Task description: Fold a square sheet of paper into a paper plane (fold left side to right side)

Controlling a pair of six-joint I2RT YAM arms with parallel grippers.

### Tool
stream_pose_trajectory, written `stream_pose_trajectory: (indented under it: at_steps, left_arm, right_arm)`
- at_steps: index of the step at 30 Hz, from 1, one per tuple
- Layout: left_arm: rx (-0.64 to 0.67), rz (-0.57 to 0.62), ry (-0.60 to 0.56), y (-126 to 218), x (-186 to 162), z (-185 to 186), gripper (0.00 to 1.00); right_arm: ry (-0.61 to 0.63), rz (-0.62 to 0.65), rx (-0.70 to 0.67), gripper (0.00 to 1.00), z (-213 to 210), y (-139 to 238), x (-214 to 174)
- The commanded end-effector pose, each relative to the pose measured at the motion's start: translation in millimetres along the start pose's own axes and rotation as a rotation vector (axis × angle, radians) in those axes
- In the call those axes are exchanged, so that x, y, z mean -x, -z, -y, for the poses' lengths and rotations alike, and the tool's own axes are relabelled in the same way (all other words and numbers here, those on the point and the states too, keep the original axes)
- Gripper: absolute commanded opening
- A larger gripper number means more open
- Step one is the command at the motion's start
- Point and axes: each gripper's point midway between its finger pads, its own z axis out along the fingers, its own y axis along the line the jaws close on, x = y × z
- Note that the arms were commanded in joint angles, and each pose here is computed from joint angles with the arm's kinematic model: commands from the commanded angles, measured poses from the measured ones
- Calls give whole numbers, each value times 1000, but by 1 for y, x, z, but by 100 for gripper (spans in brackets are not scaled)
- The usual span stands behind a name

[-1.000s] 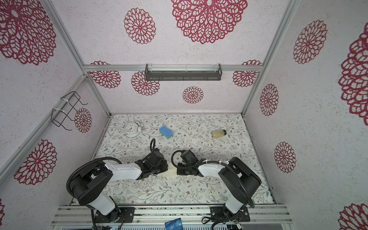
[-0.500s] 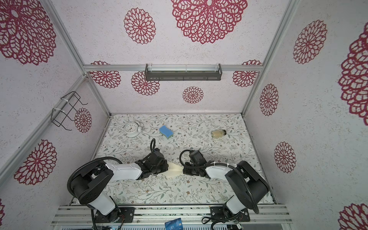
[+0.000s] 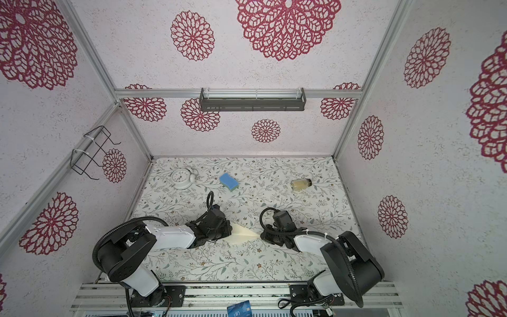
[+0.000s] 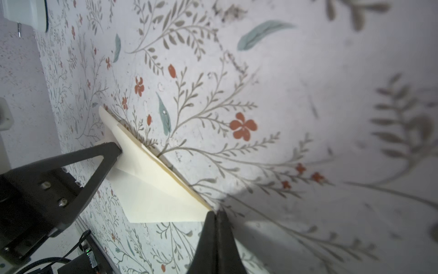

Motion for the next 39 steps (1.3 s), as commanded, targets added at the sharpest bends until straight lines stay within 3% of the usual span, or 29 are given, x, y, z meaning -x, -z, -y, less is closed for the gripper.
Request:
stream_pose_trajectory:
  at_steps: [1,8,14,21,31,39]
  left_arm:
    - [210,-157,-8,-4,-51,-63,0]
    - [182,-137,-23,-3,-45,-51,0]
    - [133,-129,-53,-7,-43,-24,0]
    - [119,-131,-71,-12,-43,-7,0]
    - [139,-112,-55,-1,-43,-19,0]
    - [207,-76,10,22,-50,-61,0]
  right_arm:
    - [-81,-25,-123,0,39,7,-13]
    - [-23,31,-68,0,14,29,8]
    - [110,-46,45,0,-31,27,13]
    - [235,-151,64,0,-63,0,-3]
    - [240,-200,-80,0,-19,-30,-25]
    - [213,-208,-86,0,-8,-31,-33]
